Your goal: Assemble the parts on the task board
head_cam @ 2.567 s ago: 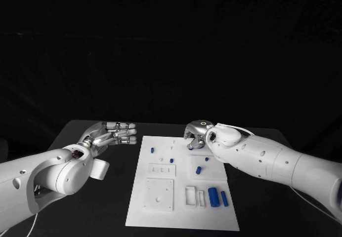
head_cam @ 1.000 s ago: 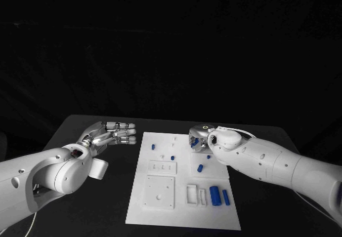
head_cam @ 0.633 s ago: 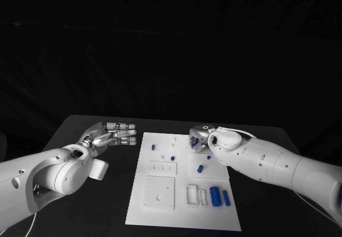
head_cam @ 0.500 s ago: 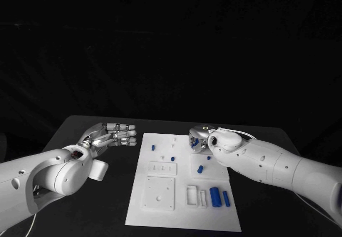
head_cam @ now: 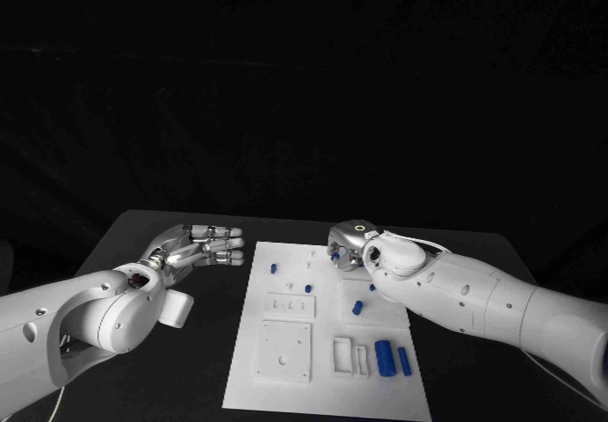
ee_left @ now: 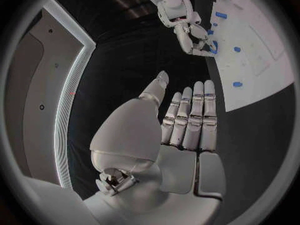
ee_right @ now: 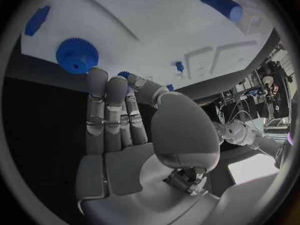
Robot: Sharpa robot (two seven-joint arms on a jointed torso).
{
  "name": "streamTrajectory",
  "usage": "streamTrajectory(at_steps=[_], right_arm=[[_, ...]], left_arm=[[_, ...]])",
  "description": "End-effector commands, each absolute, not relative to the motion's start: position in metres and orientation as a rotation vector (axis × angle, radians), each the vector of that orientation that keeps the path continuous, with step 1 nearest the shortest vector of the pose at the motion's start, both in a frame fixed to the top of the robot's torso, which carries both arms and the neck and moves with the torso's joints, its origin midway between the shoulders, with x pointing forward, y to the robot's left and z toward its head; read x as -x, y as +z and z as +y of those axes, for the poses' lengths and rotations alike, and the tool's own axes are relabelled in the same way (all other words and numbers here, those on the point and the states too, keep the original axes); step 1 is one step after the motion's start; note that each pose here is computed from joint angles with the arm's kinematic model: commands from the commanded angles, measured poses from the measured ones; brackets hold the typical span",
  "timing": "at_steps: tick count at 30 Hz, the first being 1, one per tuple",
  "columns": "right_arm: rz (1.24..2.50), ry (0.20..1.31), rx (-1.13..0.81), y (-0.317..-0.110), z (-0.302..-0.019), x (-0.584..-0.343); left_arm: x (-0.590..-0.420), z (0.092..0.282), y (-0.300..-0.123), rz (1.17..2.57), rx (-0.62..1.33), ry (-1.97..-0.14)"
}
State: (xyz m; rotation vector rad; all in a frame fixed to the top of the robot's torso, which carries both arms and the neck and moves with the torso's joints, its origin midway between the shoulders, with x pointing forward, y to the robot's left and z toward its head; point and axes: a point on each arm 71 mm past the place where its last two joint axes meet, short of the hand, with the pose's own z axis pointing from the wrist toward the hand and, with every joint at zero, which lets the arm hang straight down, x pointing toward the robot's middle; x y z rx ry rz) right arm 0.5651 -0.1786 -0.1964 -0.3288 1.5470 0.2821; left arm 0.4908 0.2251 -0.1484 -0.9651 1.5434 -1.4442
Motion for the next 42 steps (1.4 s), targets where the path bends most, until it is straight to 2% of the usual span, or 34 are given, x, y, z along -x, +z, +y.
streamTrajectory(at_steps=[1, 20, 42], right_arm=[[1.487, 0.257, 0.315, -0.191, -0.173, -0.566], [1.425, 0.248, 0.3, -0.188, -0.138, -0.574], [1.441, 0.228, 0.306, -0.193, -0.133, -0.58]], left_arm=[[-0.49, 0.223, -0.147, 1.548, 0.951, -1.462], [-0.491, 0.215, -0.146, 1.556, 0.942, -1.477], [-0.492, 0.212, -0.14, 1.554, 0.926, -1.487]])
